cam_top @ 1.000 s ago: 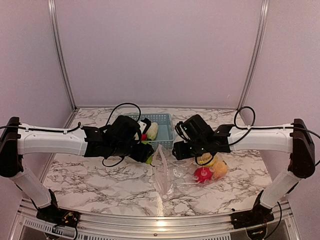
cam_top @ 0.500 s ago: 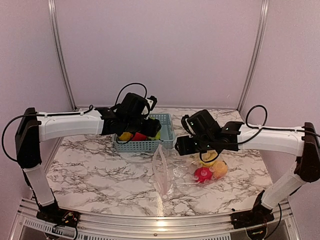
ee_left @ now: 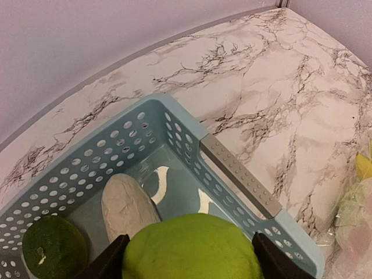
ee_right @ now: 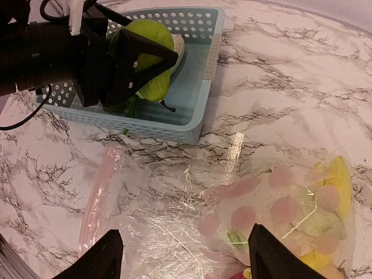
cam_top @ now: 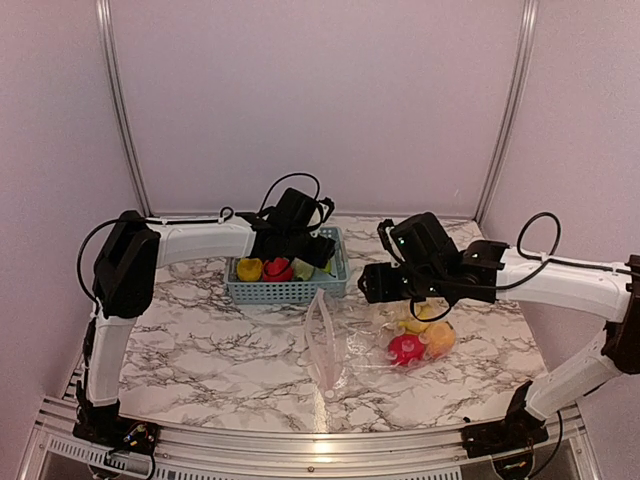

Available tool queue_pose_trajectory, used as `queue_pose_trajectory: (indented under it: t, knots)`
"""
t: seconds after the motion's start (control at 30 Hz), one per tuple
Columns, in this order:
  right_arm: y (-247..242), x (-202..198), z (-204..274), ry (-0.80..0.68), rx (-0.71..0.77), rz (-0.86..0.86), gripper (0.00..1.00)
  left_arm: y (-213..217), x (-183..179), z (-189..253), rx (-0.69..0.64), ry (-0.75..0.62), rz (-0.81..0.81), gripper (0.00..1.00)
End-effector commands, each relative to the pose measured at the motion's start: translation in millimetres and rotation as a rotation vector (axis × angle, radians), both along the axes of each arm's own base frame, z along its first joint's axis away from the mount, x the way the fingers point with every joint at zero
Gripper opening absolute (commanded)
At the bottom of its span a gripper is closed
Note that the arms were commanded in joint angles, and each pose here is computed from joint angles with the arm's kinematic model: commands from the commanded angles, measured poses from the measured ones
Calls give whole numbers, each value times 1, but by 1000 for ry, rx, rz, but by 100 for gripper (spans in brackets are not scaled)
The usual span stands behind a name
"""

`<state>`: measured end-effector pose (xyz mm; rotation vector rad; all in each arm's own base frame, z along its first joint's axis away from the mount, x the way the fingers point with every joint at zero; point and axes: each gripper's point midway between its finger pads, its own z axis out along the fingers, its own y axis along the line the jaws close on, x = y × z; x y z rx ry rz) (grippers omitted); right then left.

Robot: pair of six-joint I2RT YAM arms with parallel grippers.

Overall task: Open the zip-top bag and remove the fake food
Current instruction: Place the fake fruit in the bin.

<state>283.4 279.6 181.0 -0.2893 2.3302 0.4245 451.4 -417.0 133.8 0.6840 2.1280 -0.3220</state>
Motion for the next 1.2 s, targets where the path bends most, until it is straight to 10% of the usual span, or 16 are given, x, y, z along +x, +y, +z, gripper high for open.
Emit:
queue_pose_trajectory:
  t: [0.0, 0.53, 1.17]
  knots:
    - [-14, -4, 0, 7, -6, -40, 73, -7, 19, -10, 16, -3, -34, 51]
    - [-32, -13, -4, 23, -23, -81, 74, -24, 46, -36, 43, 0, -32, 68]
    - [-39, -15, -15, 41, -38, -95, 75, -10, 38, 34, 1, -96, -17, 98]
